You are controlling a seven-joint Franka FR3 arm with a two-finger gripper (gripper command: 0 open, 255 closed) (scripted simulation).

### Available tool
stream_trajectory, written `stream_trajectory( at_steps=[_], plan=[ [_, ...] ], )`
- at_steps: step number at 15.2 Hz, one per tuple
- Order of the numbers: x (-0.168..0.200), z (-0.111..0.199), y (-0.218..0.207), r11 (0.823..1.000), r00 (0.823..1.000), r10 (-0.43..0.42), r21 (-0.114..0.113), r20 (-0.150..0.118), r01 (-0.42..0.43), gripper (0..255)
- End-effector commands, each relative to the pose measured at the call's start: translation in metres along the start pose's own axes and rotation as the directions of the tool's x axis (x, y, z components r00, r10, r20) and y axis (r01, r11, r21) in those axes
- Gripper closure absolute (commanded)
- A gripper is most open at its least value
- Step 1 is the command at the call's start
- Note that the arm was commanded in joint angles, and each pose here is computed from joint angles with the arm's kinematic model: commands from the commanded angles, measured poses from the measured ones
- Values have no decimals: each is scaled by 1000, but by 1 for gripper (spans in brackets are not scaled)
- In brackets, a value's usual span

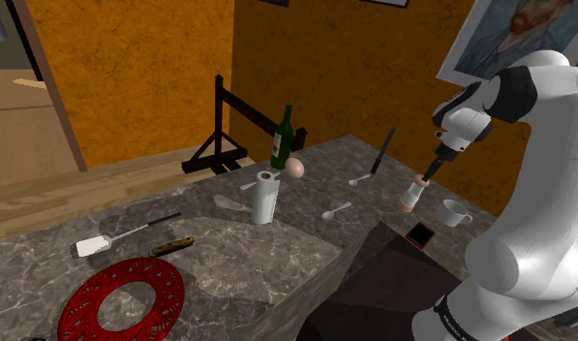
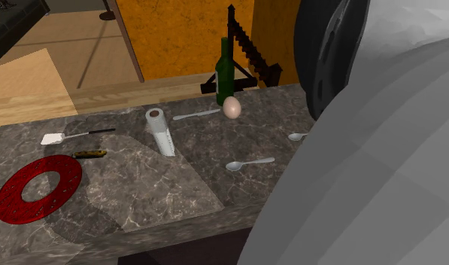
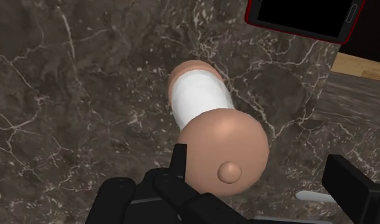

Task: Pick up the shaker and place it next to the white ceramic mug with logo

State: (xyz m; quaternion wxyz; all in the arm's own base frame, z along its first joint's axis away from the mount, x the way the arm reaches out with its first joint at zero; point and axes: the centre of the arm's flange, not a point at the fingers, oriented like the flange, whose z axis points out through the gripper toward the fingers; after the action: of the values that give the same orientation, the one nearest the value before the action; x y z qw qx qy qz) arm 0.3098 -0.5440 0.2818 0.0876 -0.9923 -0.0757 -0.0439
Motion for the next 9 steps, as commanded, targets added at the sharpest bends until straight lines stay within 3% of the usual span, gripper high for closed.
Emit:
stream_trajectory(
  at_steps=[1,9],
  plan=[
    [0,-24,-1,1000,1000,0,1,0,0,0],
    [0,-35,-1,1000,1000,0,1,0,0,0]
  ],
)
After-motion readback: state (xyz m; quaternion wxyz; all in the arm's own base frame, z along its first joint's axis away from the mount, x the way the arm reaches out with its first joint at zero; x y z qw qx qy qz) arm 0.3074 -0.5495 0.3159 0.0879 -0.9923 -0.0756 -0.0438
